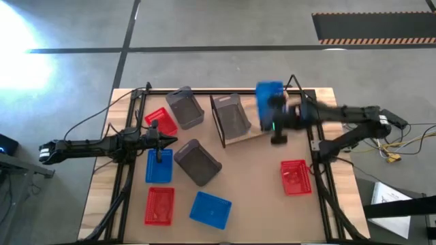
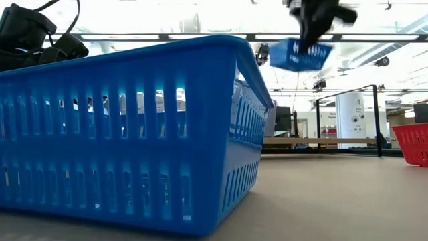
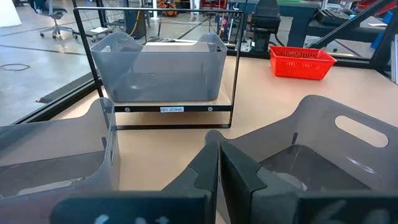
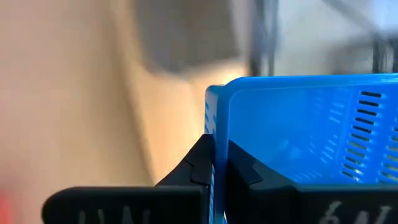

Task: Stack baskets on shelf by color
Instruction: Put the bottom right blue bin on the shelf

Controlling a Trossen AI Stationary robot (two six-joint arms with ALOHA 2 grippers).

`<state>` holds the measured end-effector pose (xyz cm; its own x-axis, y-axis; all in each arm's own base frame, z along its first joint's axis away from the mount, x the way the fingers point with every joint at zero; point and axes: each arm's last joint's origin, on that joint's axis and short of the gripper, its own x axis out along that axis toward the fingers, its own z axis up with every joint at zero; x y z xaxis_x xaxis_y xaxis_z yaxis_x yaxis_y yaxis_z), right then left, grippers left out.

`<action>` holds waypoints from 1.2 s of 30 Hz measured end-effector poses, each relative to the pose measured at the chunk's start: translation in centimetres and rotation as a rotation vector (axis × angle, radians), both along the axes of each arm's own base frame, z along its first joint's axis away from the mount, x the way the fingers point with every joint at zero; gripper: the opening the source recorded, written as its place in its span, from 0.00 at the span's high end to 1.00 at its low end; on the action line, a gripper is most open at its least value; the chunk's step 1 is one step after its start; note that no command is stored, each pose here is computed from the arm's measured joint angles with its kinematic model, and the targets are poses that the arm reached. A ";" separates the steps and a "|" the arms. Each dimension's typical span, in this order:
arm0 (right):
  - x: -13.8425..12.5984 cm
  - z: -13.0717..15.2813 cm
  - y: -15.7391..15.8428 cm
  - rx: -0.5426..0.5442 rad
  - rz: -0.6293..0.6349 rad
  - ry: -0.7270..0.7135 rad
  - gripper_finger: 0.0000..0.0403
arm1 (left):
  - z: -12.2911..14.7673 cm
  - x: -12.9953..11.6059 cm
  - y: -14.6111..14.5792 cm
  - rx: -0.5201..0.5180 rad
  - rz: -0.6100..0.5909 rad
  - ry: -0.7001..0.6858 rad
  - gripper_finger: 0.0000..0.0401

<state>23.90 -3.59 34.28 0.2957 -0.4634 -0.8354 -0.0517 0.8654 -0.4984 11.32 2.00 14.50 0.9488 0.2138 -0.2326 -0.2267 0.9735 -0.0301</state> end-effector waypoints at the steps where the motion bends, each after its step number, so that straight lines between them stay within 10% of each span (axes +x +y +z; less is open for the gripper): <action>1: -0.4 -0.4 -1.9 0.026 -0.044 0.023 0.98 | 0.0 0.0 0.0 0.000 0.000 0.000 1.00; 7: -2.3 -4.0 -8.7 0.303 -0.136 0.070 0.98 | 0.0 0.0 0.0 0.000 0.000 0.000 1.00; 36: -6.3 -12.7 -11.1 0.336 0.033 0.320 0.98 | 0.0 0.0 0.0 0.000 0.000 0.000 1.00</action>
